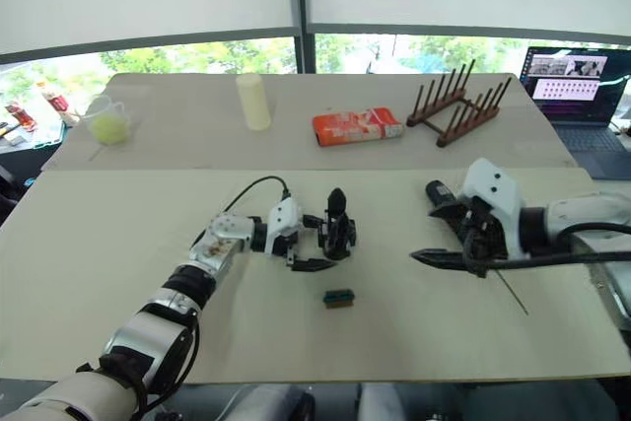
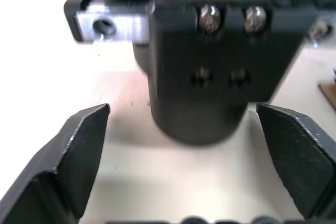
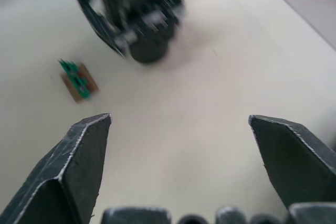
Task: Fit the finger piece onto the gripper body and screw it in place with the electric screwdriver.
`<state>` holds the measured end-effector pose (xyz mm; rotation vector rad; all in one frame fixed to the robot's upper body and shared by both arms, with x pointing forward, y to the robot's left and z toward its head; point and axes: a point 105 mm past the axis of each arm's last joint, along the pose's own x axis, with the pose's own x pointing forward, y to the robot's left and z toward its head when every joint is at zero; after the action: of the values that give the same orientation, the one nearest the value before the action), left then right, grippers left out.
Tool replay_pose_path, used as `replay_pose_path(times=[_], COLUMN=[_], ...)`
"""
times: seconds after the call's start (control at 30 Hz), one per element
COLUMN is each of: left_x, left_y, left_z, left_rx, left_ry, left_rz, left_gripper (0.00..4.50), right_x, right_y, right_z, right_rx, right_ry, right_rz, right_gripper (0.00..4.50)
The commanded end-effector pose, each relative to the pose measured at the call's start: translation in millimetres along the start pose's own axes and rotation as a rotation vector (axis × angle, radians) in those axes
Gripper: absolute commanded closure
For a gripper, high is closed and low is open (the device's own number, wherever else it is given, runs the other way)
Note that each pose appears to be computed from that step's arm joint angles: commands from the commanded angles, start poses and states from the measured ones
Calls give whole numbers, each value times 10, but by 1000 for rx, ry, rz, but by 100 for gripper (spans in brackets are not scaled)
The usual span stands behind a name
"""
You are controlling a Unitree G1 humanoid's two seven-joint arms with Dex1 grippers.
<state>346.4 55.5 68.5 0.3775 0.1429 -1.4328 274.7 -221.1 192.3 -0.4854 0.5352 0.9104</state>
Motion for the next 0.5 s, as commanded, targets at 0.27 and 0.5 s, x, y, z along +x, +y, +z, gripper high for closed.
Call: replay_pose_path(times=[0.27, 0.5], left_x=[-1021, -1230], left_y=[-368, -731], left_z=[624, 1335], left_rx=[-11, 75], left_ry=[-15, -11], left_rz=[-117, -189], left_gripper=[2, 2], right_x=[-193, 7], right_y=[-692, -934], right_z=[-219, -574], right_rx=[335, 383], right_ry=[279, 477], right_rz=[-182, -131], right_gripper=[2, 2])
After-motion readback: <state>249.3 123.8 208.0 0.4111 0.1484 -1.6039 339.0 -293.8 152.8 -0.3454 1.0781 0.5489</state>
